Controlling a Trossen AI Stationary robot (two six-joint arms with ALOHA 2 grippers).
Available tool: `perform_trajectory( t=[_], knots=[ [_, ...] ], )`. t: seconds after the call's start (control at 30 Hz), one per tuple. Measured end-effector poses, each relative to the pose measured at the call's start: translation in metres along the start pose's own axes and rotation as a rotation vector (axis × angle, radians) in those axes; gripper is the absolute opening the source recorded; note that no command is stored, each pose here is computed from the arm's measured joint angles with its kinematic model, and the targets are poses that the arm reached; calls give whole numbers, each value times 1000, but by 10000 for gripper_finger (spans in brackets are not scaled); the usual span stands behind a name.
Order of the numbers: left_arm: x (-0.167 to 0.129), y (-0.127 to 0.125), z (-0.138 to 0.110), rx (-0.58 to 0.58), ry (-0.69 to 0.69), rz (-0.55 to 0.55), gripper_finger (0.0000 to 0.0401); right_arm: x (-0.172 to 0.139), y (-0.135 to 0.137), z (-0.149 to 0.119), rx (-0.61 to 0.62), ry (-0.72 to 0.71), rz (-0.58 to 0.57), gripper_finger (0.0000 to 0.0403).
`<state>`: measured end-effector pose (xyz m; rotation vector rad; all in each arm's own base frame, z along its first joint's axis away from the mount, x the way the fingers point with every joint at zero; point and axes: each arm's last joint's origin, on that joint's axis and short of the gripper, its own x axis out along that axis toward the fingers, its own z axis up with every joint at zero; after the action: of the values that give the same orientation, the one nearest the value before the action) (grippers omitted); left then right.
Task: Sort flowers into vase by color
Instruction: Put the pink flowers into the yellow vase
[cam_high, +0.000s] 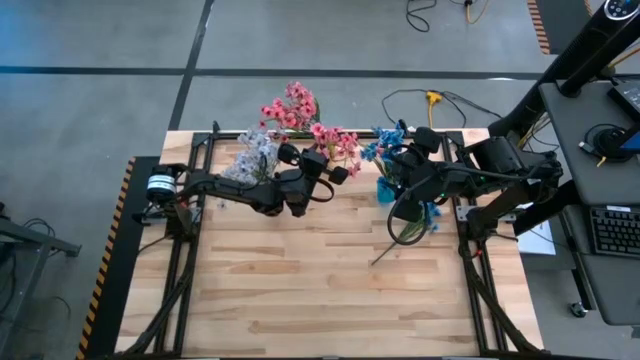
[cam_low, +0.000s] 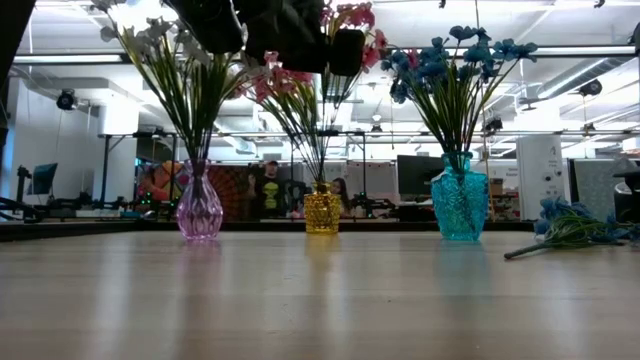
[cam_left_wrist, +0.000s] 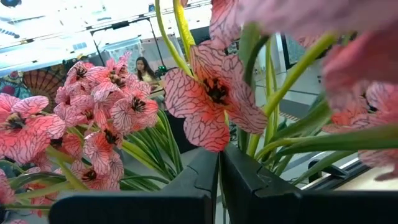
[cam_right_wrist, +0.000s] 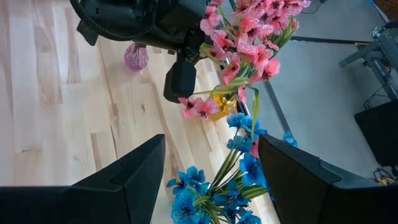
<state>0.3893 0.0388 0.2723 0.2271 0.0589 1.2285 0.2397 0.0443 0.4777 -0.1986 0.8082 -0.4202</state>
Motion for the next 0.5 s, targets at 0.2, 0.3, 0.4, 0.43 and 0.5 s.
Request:
perform_trajectory(
  t=[0.2,0.3,0.4,0.43,0.5],
  knots=[
    [-1,-2,1,0,-26,-63,0,0,0,0,0,0,0,249],
    [-1,-2,1,-1,-29,-68,0,0,0,0,0,0,0,249],
    [-1,-2,1,0,-29,-69,0,0,0,0,0,0,0,249],
    [-1,-2,1,-1,-29,-69,0,0,0,0,0,0,0,249],
    [-2,-3,1,-1,-29,-70,0,0,0,0,0,0,-1,249]
  ],
)
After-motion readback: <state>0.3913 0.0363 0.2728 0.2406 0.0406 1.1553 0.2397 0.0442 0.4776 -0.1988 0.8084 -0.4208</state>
